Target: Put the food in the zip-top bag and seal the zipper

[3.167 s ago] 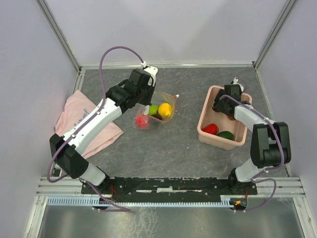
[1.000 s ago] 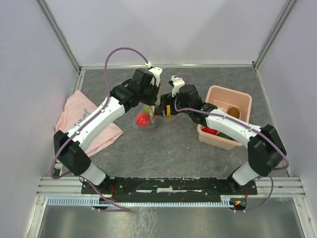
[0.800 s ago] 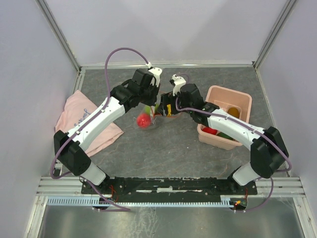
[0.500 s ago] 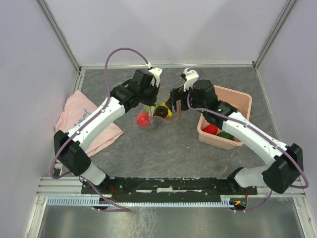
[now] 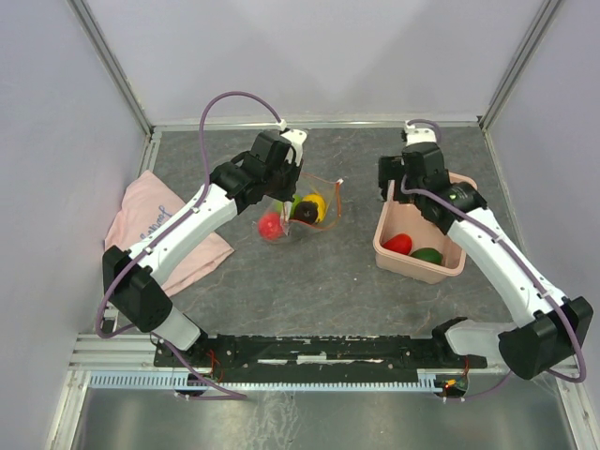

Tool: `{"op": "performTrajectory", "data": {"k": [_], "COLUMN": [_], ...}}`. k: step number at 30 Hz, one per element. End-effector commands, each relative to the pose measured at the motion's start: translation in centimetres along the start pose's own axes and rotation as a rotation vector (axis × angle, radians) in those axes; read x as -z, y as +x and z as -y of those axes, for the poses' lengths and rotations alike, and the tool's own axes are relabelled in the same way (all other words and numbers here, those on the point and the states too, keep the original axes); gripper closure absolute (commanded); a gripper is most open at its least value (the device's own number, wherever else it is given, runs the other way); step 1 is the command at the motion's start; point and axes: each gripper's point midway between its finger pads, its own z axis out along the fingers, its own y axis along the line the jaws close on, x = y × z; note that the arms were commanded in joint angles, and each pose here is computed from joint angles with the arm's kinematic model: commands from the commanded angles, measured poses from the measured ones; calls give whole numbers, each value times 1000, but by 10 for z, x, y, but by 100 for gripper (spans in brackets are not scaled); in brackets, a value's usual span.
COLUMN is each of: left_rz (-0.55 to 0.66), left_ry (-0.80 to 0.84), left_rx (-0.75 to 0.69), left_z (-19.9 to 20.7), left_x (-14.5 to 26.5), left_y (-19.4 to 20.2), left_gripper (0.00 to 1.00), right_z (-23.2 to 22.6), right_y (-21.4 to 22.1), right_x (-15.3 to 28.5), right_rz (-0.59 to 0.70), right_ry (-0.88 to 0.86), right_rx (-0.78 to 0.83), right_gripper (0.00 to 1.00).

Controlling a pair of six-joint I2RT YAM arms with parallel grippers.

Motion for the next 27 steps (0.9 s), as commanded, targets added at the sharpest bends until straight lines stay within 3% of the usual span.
{"op": "performTrajectory", "data": {"k": [1, 5, 12, 27], "left_rz": [87, 89, 90, 93], "left_ry": [-5, -10, -20, -28], "left_rx": [31, 28, 24, 25], "left_z": [2, 1, -2, -4], "left_x": [8, 10, 13, 17], "left_y": [-21, -21, -21, -18], "left_gripper": [97, 97, 97, 97], "right_z": [59, 92, 128, 160], "right_y": [6, 23, 40, 102], "right_x": [6, -6, -31, -112], "right_rz": [-58, -143, -202, -359], "right_ry": [239, 390, 498, 518], "right_rx": [-30, -10, -24, -145], "right_gripper": [3, 3, 2, 14]}}
